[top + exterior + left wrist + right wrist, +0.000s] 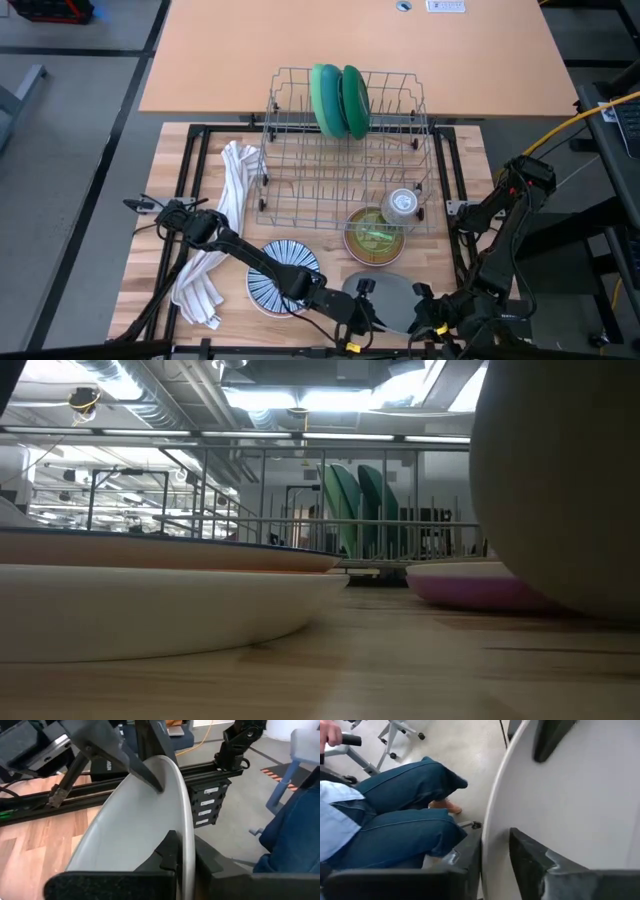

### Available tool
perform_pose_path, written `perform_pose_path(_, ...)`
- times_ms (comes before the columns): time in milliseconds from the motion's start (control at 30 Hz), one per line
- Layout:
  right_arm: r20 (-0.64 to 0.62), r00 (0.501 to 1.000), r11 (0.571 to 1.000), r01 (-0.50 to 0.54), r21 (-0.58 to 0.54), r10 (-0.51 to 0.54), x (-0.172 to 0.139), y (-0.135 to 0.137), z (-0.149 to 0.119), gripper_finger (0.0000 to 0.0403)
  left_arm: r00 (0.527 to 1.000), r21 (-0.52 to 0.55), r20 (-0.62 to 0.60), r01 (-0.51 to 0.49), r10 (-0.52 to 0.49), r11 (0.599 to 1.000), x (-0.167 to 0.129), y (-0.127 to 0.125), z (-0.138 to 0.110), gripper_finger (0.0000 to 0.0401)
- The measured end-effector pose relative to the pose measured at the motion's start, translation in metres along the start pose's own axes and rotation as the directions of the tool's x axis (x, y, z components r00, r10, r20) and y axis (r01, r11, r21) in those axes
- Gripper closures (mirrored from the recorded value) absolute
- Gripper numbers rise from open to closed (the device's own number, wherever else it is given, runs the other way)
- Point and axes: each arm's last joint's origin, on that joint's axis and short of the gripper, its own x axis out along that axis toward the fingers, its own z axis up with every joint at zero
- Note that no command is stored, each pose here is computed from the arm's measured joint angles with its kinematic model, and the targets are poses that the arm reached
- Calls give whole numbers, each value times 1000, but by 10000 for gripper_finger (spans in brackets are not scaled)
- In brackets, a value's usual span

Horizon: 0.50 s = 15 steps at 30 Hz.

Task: Sort dishes
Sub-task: Put the gray plate into the dish rack

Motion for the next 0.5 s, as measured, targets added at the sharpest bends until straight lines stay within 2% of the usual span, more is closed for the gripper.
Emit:
perform_pose_path(267,-6,999,998,-38,54,38,-2,4,3,225,1000,-8,3,11,-11,1000,0,-4,0,394)
perform_pose_path(400,5,998,997,-58,55,58,-15,16,17,217,999,-36,39,21,-19,999,0,-9,2,397)
perform_pose_path(500,-35,998,998,-57,41,58,-31,26,30,217,996,-44,80,41,-37,998,-2,-16,6,396)
